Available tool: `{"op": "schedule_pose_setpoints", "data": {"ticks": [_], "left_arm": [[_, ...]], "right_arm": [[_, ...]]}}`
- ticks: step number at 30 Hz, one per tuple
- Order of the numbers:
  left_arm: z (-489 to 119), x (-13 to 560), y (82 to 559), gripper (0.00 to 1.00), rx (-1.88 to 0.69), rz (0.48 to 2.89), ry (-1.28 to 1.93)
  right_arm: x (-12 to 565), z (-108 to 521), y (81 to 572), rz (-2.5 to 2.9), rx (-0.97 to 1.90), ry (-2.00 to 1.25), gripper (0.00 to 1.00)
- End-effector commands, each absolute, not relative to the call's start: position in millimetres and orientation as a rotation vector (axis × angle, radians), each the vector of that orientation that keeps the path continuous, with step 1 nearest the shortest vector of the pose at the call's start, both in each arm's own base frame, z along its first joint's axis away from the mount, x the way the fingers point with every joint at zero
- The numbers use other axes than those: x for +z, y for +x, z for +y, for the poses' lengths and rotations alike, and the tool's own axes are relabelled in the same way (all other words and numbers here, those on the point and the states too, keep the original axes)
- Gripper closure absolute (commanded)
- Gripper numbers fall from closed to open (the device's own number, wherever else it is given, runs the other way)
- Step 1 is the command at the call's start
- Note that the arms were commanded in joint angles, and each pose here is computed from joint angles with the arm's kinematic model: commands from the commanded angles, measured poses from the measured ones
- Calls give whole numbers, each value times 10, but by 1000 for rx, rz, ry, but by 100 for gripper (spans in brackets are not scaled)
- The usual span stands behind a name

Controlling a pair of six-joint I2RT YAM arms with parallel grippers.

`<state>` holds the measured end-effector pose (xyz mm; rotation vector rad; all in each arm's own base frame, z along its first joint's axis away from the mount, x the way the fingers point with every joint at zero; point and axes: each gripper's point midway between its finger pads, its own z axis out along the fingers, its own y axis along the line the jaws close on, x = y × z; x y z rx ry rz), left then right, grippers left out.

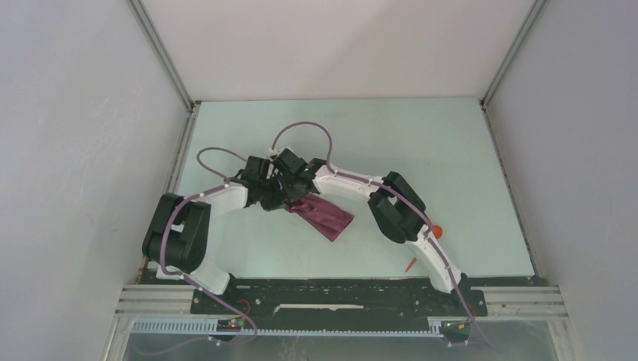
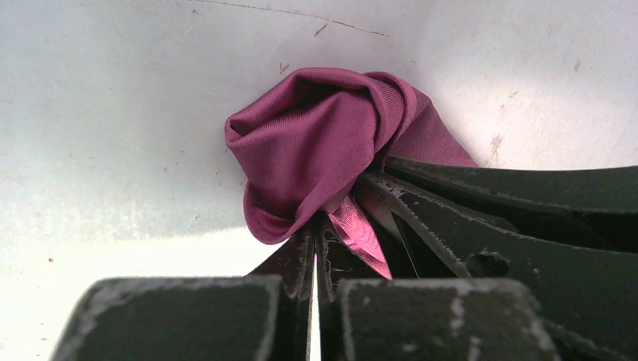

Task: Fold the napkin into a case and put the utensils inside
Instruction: Stuff the top corner of the smaller-rectangle-folded napkin into the folded napkin.

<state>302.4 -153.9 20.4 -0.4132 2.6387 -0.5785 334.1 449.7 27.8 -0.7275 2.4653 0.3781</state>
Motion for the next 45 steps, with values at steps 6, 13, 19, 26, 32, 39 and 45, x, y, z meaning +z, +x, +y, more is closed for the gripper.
{"op": "schedule_pose_setpoints", "data": {"ticks": [6,13,19,26,32,39,45], "left_arm": [[-1584,342,3088,100,-605,2586,-379],[-1582,381,3101,100,-606,2572,-374],[-1584,440,3113,100,-613,2551,-370],[-1557,505,3117,100,-603,2529,-367],[-1564,503,3117,100,-606,2531,-363],[-1573,556,3142,100,-611,2520,-357],[-1615,566,3190,100,-631,2523,-358]], "right_arm": [[549,4591,3390,2418,452,-710,100],[929,4586,3284,2411,738,-640,100],[904,4594,3273,2447,952,-560,100],[707,4647,3275,2484,1080,-488,100],[554,4657,3280,2508,1245,-350,100],[202,4719,3227,2556,1352,-174,100],[37,4806,3186,2520,1341,-27,99]]}}
